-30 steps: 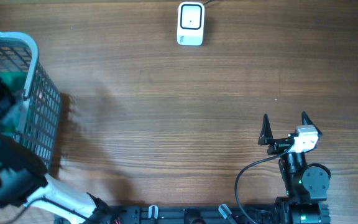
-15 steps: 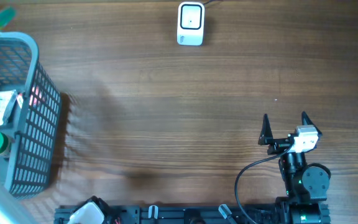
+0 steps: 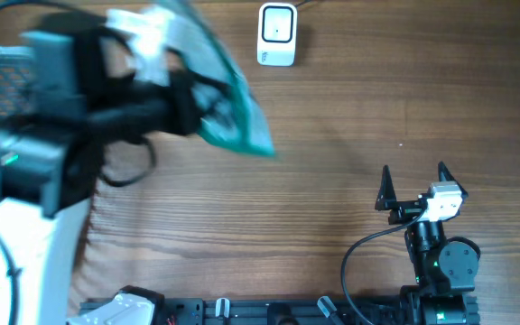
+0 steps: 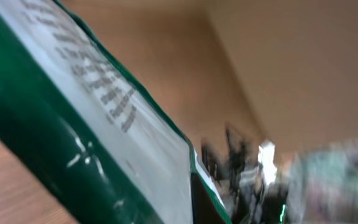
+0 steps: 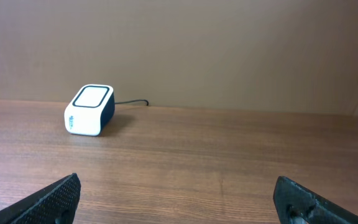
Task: Scan the item barcode
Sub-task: 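Lift the green packet out and place it on the table center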
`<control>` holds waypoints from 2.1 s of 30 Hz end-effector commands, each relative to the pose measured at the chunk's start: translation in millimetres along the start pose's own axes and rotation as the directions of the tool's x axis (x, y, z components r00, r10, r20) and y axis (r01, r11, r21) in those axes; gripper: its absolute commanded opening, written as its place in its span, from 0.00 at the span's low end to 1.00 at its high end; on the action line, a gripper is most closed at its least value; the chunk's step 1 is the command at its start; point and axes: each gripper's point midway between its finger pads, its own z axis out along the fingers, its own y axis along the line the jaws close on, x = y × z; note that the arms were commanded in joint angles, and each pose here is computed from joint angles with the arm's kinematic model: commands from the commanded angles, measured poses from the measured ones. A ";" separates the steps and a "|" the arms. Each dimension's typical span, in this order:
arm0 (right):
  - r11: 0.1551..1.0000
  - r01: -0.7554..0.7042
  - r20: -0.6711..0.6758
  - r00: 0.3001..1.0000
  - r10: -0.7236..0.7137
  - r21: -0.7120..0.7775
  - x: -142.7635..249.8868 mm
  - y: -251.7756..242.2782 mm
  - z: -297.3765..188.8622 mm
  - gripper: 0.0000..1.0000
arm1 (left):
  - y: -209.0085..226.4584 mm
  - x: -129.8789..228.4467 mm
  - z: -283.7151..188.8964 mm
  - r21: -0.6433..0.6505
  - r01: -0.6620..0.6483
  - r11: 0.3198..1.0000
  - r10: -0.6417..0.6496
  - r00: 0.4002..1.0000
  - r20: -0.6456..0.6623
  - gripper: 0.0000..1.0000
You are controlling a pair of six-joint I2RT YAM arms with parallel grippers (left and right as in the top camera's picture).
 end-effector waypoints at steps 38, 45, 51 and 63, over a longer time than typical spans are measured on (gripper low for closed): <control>1.000 0.014 0.005 1.000 -0.013 -0.016 -0.8 3.0 -0.1 1.00 | 163.3 206.3 229.4 -0.065 -0.163 0.984 0.098 0.817 -0.569 0.53; 1.000 0.014 0.005 1.000 -0.013 -0.016 -0.9 3.0 -0.1 1.00 | 142.9 170.0 218.0 -0.083 -0.152 0.985 0.088 0.852 -0.517 1.00; 1.000 0.014 0.005 1.000 -0.013 -0.016 -0.9 3.0 -0.1 1.00 | 96.5 87.9 176.0 -0.102 -0.244 0.964 0.190 0.909 -0.372 1.00; 1.000 0.014 0.005 1.000 -0.013 -0.016 -0.9 3.0 -0.1 1.00 | 48.8 -44.6 10.7 -0.509 -0.197 0.838 0.323 0.931 0.171 1.00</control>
